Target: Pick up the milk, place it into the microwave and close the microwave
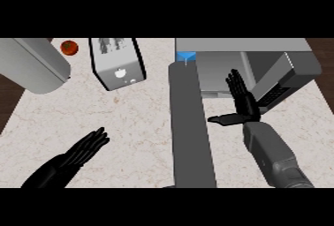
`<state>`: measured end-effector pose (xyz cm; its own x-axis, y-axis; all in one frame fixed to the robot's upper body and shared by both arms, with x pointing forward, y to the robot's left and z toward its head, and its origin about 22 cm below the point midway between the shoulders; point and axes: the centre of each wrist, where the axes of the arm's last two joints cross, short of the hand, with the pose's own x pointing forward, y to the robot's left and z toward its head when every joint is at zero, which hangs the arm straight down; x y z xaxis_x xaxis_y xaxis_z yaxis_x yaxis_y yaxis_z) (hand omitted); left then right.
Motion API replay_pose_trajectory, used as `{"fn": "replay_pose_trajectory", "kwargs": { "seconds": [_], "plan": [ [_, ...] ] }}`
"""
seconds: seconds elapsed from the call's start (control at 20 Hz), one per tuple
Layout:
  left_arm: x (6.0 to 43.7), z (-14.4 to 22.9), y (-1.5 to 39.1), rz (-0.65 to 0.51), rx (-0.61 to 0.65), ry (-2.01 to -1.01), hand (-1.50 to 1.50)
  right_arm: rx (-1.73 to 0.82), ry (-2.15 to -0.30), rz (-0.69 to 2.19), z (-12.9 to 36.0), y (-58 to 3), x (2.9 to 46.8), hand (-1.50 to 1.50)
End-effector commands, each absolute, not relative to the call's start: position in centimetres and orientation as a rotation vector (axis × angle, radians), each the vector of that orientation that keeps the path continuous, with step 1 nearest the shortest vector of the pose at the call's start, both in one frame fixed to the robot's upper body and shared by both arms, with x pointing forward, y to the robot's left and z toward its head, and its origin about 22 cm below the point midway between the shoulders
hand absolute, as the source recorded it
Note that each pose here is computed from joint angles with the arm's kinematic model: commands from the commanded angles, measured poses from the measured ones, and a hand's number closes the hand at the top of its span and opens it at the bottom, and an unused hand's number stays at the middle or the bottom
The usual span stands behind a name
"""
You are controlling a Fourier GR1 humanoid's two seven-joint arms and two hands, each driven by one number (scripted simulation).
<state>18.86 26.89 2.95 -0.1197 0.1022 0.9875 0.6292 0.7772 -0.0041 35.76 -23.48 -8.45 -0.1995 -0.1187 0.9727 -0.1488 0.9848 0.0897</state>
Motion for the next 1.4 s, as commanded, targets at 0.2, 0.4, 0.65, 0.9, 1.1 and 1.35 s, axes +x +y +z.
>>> {"fn": "replay_pose_trajectory", "kwargs": {
  "seconds": [0.2,0.4,0.65,0.9,1.1,1.35],
  "plan": [
    [19.7,1.0,23.7,-0.533,-0.56,-1.646,1.5,0.135,-1.683,0.042,-14.1,-27.3,28.3,-1.5],
    [19.5,0.3,23.3,-0.586,-0.541,-1.604,1.5,0.088,-1.703,0.03,-15.8,-27.2,24.9,-1.5],
    [24.4,-0.3,20.1,-0.726,-0.544,-1.576,1.5,0.044,-1.727,-0.032,-16.8,-30.3,20.2,-1.5],
    [24.5,-1.6,19.5,-0.796,-0.518,-1.595,1.5,-0.001,-1.742,-0.042,-14.5,-35.6,16.5,-1.5],
    [24.9,-2.8,15.2,-0.819,-0.523,-1.634,1.5,0.024,-1.773,-0.044,-13.4,-36.3,12.6,-1.5],
    [25.0,-5.0,11.7,-0.852,-0.577,-1.613,1.5,0.065,-1.846,-0.049,-9.8,-38.2,11.4,-1.5]
  ]
}}
